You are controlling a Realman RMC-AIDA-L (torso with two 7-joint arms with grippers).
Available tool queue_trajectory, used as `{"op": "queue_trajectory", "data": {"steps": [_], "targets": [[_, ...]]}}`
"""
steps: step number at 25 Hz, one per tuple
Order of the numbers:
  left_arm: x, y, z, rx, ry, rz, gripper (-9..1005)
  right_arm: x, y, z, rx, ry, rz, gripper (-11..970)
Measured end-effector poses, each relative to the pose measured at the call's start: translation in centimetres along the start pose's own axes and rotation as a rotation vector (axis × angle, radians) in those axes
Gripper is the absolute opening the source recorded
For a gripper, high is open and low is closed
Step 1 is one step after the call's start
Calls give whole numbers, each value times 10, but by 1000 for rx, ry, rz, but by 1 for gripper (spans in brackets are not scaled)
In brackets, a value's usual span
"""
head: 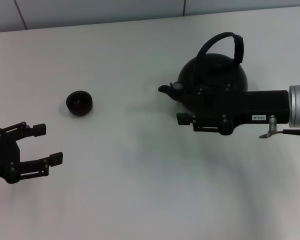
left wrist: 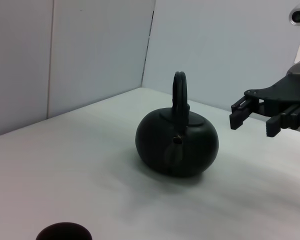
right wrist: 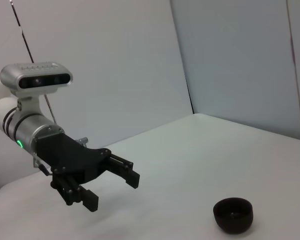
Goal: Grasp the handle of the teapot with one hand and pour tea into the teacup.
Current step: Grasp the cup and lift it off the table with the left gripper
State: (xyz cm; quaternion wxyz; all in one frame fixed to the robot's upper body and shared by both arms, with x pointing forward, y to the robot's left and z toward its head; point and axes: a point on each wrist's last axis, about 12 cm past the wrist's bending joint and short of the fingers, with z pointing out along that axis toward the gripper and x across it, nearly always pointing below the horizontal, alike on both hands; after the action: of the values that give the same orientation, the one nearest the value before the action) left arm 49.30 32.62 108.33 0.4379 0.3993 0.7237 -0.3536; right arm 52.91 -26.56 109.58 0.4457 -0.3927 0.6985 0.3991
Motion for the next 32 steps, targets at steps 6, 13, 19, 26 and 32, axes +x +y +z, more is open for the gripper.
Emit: {"op": "queue_trajectory", "data": {"steps": [6, 13, 19, 26, 32], "targets": [[1, -1, 0, 1, 0, -4, 849, 4, 3, 1, -11, 11, 18, 533], [2, -1, 0, 3, 3, -4, 837, 11, 7, 1, -19, 25, 54, 532], [2, -1, -1, 3, 4, -2, 828, 12, 8, 0, -18, 27, 62, 531], [4, 2, 2, -38, 2, -4, 816, 11, 5, -1, -1, 18, 54, 530], [5, 7, 10, -86, 2, -11, 806, 7, 2, 0, 14, 15, 39, 530]]}}
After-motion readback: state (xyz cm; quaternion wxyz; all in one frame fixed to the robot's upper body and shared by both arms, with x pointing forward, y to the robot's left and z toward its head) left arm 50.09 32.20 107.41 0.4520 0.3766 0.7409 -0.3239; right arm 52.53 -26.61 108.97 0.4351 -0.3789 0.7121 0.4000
